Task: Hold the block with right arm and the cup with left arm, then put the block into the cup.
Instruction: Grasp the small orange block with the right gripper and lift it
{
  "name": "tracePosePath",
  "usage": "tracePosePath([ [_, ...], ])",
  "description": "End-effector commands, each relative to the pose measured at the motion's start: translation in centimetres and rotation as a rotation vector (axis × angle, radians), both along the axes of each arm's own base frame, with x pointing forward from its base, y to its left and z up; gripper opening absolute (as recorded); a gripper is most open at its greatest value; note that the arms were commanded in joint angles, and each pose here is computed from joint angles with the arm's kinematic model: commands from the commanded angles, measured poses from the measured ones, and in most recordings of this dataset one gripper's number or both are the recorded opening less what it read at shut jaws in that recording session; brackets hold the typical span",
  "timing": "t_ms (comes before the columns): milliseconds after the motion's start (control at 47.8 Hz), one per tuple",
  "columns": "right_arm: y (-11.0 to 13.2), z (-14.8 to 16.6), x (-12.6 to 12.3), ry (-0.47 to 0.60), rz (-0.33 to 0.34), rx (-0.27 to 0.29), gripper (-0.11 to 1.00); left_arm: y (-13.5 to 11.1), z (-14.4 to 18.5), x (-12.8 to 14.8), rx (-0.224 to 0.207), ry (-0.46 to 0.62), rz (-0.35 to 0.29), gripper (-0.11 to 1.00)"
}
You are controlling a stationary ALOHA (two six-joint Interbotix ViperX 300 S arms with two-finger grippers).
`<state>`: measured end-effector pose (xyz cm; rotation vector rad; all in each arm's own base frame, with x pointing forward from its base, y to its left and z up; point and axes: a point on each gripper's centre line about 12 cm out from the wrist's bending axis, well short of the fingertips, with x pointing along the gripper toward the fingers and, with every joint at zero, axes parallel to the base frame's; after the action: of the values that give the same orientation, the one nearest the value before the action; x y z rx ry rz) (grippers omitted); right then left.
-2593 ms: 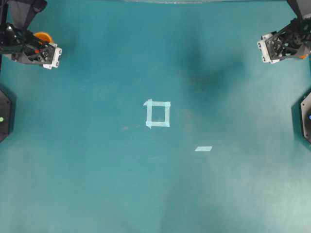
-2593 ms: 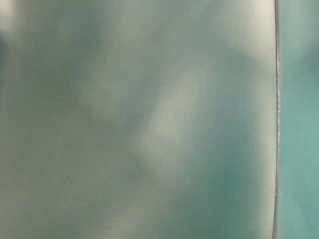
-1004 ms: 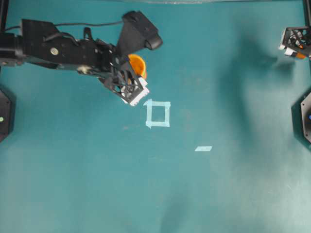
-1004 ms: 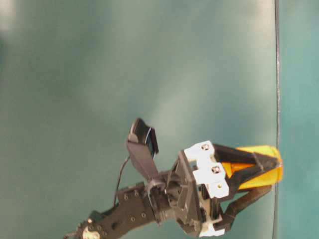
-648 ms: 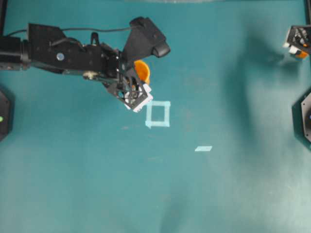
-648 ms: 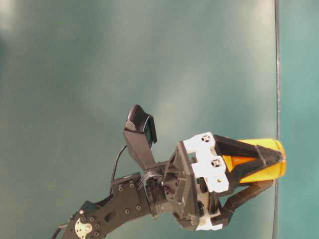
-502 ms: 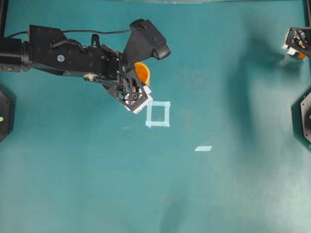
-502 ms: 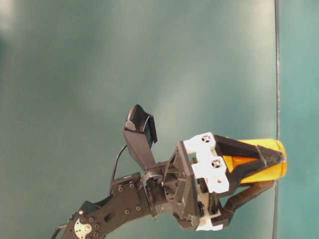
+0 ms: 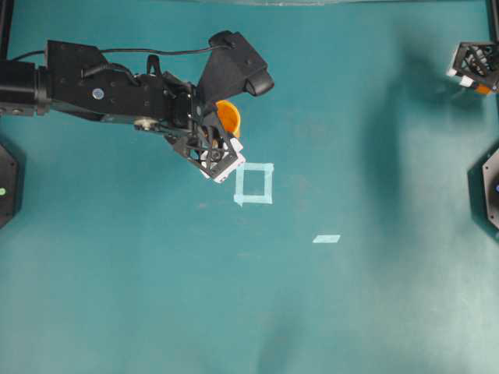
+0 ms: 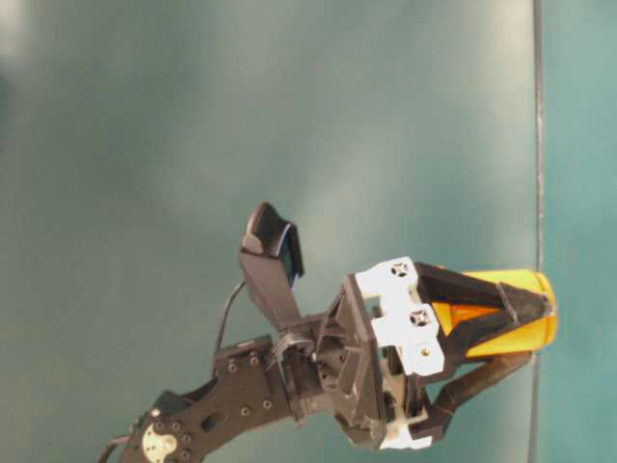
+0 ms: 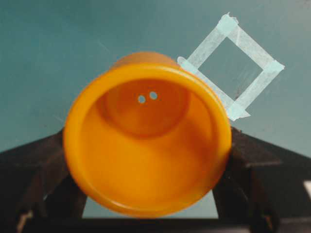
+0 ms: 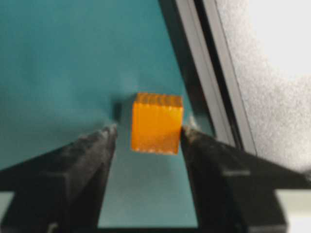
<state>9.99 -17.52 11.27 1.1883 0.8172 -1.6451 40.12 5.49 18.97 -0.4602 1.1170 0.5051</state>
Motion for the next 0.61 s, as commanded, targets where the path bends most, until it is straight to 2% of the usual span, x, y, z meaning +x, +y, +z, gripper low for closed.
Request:
tracePosePath([
  [0, -0.7, 0.6, 0.1, -0.01, -0.003, -0.027, 0.56, -0.1, 1.2, 0.3, 0.002, -0.037, -0.002, 0.67],
  [84, -0.7, 0.6, 0.0, -0.011, 0.0, -0.033, 0.51, -0.1, 1.2, 0.3, 0.002, -0.037, -0.001, 0.67],
  [167, -0.8, 0.6, 0.1, -0.018, 0.004, -0.038, 0.39, -0.1, 1.2, 0.3, 0.002, -0.037, -0.001, 0.67],
  [251, -0.8, 0.5, 0.2, -0.033, 0.011, -0.047, 0.38, -0.1, 1.3, 0.3, 0.003, -0.038, -0.002, 0.67],
  [314, -1.1, 0.8, 0.7, -0.07, 0.031, -0.076, 0.38, -0.1, 1.2, 0.3, 0.004, -0.037, -0.004, 0.67],
  [439, -1.6, 2.3, 2.8, -0.217, 0.126, -0.195, 0.38, -0.1, 1.3, 0.2, 0.004, -0.036, -0.005, 0.67],
  [544, -1.7, 4.8, 5.1, -0.366, 0.248, -0.328, 0.38, -0.3, 1.1, 0.0, 0.002, -0.03, -0.007, 0.67],
  [585, -1.5, 6.2, 6.2, -0.425, 0.321, -0.392, 0.38, -0.4, 1.0, 0.0, 0.003, -0.029, -0.01, 0.67],
])
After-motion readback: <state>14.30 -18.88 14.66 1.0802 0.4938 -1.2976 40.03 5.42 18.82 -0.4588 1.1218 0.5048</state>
